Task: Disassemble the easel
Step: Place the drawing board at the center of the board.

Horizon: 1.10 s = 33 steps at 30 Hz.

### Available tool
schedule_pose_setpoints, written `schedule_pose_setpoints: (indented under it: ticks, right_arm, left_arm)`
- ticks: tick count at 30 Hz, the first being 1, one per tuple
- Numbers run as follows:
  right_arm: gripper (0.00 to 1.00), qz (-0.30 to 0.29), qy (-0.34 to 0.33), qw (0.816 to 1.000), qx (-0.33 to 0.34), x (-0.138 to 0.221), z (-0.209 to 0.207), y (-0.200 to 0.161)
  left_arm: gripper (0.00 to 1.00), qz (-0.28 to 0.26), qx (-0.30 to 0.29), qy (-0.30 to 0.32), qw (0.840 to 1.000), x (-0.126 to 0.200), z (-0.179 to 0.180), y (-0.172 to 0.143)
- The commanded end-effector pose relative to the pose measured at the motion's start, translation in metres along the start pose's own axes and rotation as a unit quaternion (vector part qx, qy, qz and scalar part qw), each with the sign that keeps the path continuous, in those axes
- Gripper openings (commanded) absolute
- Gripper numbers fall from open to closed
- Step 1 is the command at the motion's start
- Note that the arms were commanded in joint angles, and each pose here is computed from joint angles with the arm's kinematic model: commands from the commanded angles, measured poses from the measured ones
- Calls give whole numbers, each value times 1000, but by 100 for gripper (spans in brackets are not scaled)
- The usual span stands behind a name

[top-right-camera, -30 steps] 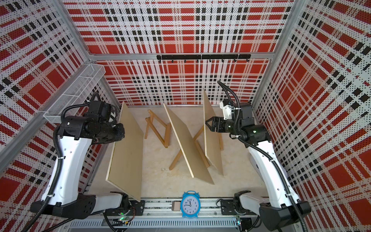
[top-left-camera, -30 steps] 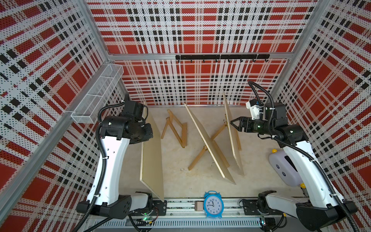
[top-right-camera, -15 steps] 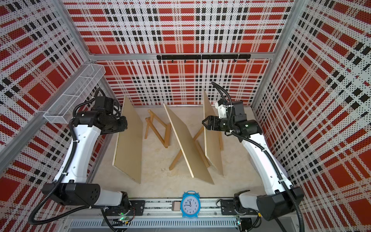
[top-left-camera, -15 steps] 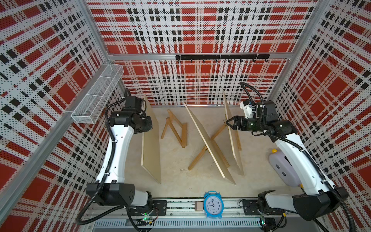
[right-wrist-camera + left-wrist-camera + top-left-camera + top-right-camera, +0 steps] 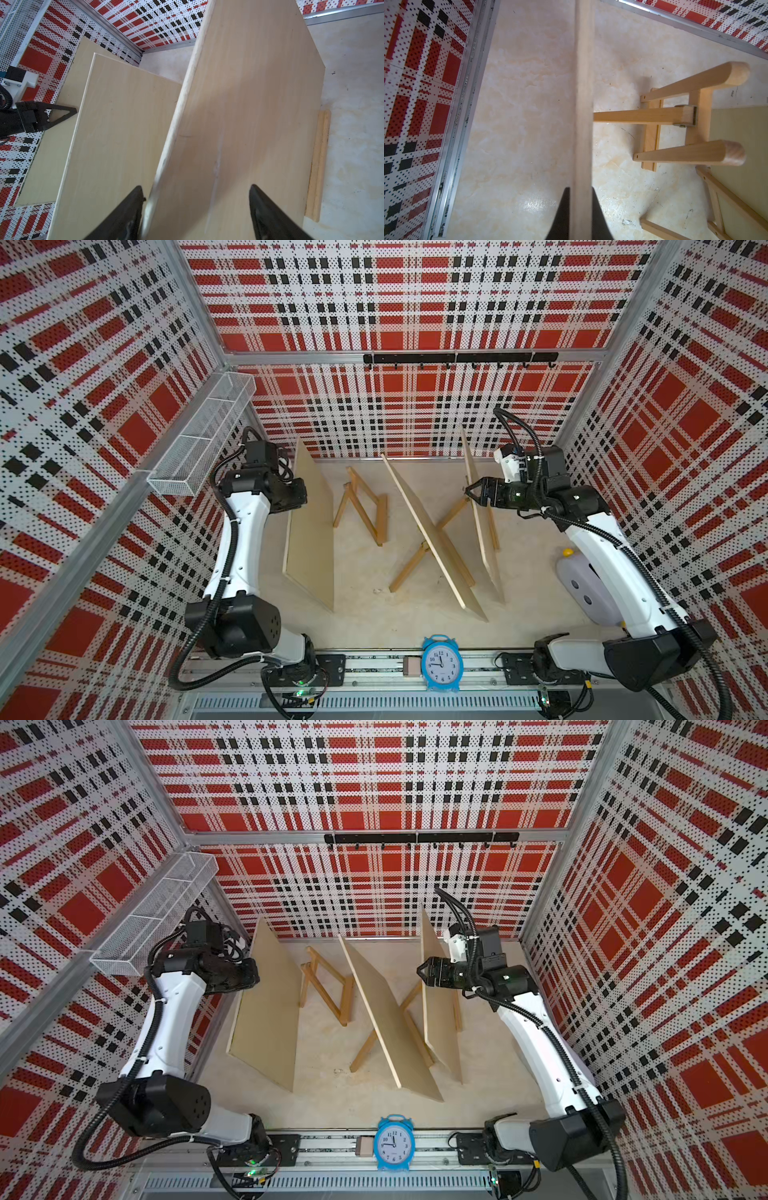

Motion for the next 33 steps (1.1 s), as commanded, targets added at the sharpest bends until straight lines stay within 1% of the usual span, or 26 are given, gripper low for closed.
schedule_pose_setpoints:
  ticks: [1, 5, 11, 13, 15, 16, 19, 21, 23, 26, 28, 30, 33]
  right_arm:
    - [79, -21, -1, 1000, 8, 0, 5, 11]
    - [80, -18, -2, 1000, 10, -2, 8, 12]
    - [79, -15, -3, 1000, 21, -4, 13, 14]
    - [76, -25, -8, 999, 38, 0, 16, 18]
    - [75, -64, -11, 994, 85, 13, 29, 25]
    - [75, -81, -11, 991, 110, 21, 36, 29]
    - [71, -131, 10, 971, 198, 48, 68, 38]
    - [70, -154, 22, 959, 235, 59, 87, 41]
    - [69, -165, 37, 949, 266, 64, 107, 40]
    - [66, -155, 74, 938, 302, 62, 143, 38]
    - [64, -144, 99, 927, 333, 54, 173, 33]
    - [64, -128, 128, 912, 368, 42, 206, 25]
    - [62, -104, 163, 896, 401, 18, 245, 16]
  left_arm:
    - [0, -13, -17, -1, 1000, -20, 10, 8]
    - [0, 10, -29, 35, 999, -28, 22, 3]
    - [0, 40, -60, 103, 992, -31, 36, -4]
    - [0, 44, -66, 111, 991, -31, 39, -5]
    - [0, 45, -67, 112, 990, -30, 41, -6]
    - [0, 44, -68, 109, 991, -30, 40, -6]
    - [0, 41, -62, 99, 992, -26, 38, -6]
    - [0, 37, -58, 88, 994, -23, 34, -7]
    - [0, 35, -54, 77, 995, -21, 29, -7]
    - [0, 32, -52, 70, 996, -18, 20, -9]
    - [0, 30, -52, 66, 996, -17, 15, -9]
    - [0, 33, -49, 62, 996, -20, 12, -9]
    - [0, 40, -45, 52, 997, -26, 9, -9]
Point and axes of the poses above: each gripper's point midway between its finger pads, its own x axis back along the fingers, its own z axis along the line the jaws close on, y = z × x, the point moved 9 cm from there along x, back along the fingers, and after that the axes turned 1 degree about x, right-handed, at the moved point
